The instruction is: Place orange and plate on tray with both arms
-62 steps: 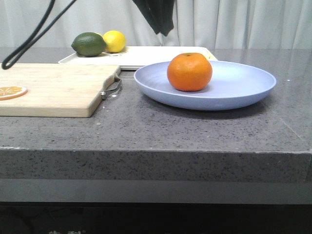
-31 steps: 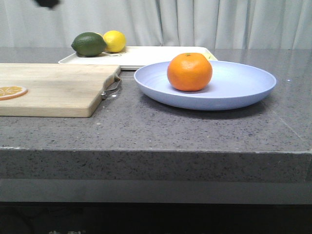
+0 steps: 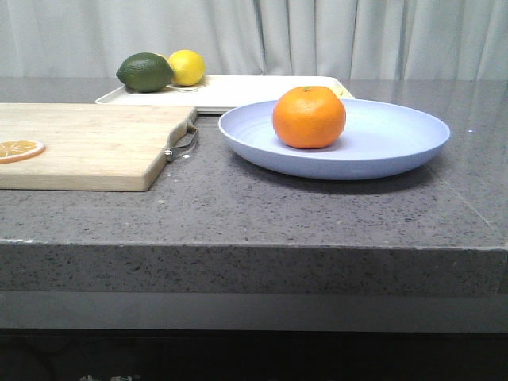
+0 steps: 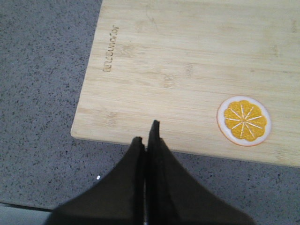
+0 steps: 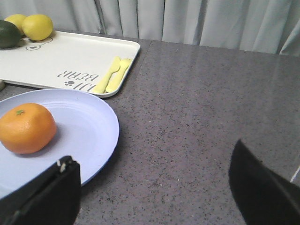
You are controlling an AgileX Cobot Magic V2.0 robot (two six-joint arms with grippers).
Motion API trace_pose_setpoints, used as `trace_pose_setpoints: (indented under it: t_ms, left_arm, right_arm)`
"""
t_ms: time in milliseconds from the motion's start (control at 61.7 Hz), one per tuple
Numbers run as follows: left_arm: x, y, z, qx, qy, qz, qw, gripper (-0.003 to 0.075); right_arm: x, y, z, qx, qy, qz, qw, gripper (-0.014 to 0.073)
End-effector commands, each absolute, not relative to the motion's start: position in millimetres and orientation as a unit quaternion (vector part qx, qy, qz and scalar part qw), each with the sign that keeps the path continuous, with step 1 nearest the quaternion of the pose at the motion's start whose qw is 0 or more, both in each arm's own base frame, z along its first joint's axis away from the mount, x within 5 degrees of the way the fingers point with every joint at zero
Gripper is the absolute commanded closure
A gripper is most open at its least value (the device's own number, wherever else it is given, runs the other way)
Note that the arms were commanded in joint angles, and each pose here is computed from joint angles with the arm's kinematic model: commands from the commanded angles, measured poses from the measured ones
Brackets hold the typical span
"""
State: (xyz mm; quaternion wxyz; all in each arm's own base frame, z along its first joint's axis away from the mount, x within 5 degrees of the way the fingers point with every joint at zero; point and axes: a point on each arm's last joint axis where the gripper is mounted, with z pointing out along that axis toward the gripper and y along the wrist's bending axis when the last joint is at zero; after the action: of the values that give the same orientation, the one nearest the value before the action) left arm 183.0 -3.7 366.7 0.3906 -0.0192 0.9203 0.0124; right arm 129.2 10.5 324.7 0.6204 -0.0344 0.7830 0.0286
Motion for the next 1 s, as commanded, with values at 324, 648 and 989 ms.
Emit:
trace_pose_setpoints:
  t_ms: [324, 648, 989]
  left_arm:
    - [78, -2, 324, -0.017, 0.793, -0.032, 0.608, 0.0738]
    - [35, 0, 311, 0.001, 0.709, -0.025, 0.705, 0.0738]
    - [34, 0, 311, 0.001, 0.708, -0.025, 0.706, 0.0738]
  right_arm:
    - [131, 10, 342, -0.027, 0.751, 0.031, 0.659, -0.0050]
    - [161, 15, 345, 0.006, 0.789, 0.079, 0.610, -0.0049]
    - [276, 30, 326, 0.023, 0.886, 0.119, 0.447, -0.0048]
